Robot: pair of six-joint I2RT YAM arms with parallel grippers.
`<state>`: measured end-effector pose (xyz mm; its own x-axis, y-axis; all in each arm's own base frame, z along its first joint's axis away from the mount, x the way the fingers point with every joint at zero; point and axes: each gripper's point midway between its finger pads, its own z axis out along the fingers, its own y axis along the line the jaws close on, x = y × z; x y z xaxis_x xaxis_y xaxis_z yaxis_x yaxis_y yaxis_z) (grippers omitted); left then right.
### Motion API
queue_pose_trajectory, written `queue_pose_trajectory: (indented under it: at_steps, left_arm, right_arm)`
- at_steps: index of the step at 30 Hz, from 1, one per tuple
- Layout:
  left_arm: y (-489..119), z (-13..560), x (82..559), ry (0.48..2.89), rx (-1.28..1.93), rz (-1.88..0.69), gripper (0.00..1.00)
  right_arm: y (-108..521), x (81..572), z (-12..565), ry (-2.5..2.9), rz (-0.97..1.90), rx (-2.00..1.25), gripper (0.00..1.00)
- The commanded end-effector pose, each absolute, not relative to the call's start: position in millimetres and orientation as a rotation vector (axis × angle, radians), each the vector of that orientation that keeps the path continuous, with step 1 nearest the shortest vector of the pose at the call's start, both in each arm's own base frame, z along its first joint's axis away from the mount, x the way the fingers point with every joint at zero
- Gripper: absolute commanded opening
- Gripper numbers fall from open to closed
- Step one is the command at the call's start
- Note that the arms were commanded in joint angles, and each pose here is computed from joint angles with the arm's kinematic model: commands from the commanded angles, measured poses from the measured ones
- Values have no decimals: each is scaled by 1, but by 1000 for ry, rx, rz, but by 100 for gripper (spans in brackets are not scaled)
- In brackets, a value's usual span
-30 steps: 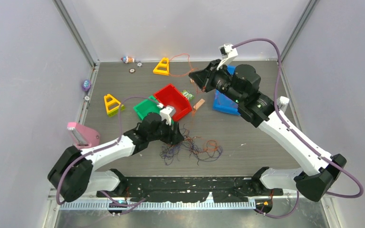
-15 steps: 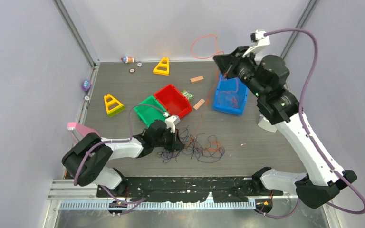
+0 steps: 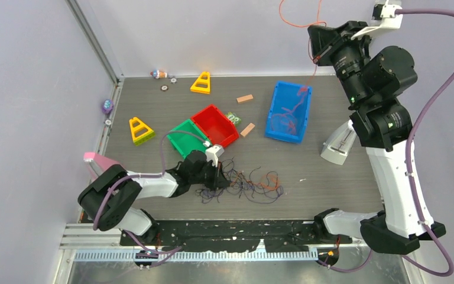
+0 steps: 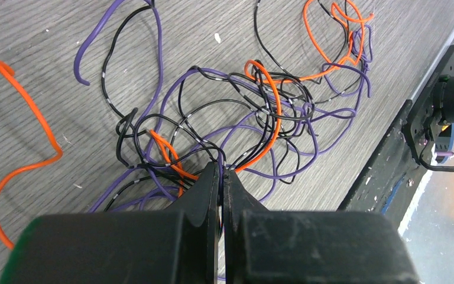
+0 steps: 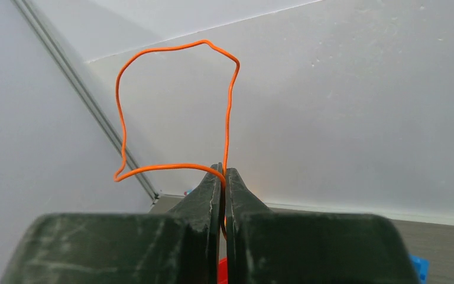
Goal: Untangle the cables
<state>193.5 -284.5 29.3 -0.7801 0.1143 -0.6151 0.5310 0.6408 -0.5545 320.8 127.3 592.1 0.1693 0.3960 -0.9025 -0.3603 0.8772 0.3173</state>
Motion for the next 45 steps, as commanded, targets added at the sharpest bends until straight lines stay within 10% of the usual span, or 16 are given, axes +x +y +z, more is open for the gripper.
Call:
queue_pose_trajectory:
  at_steps: [1,19,37,45]
  left_arm:
    - [-288,46,191,2248,555,-1065,0]
    - [-280,124,206,2099,661,-940,0]
    - [-265,170,210,2022,631,-869,49]
    - [-261,171,211,2020,632,-842,53]
  right_arm:
    - [120,341,572,1355,461,46,5]
    - [88,429,480,1517,378,120,5]
    - [91,519,285,1889,298,204,5]
    - [89,534,164,2175,250,369,5]
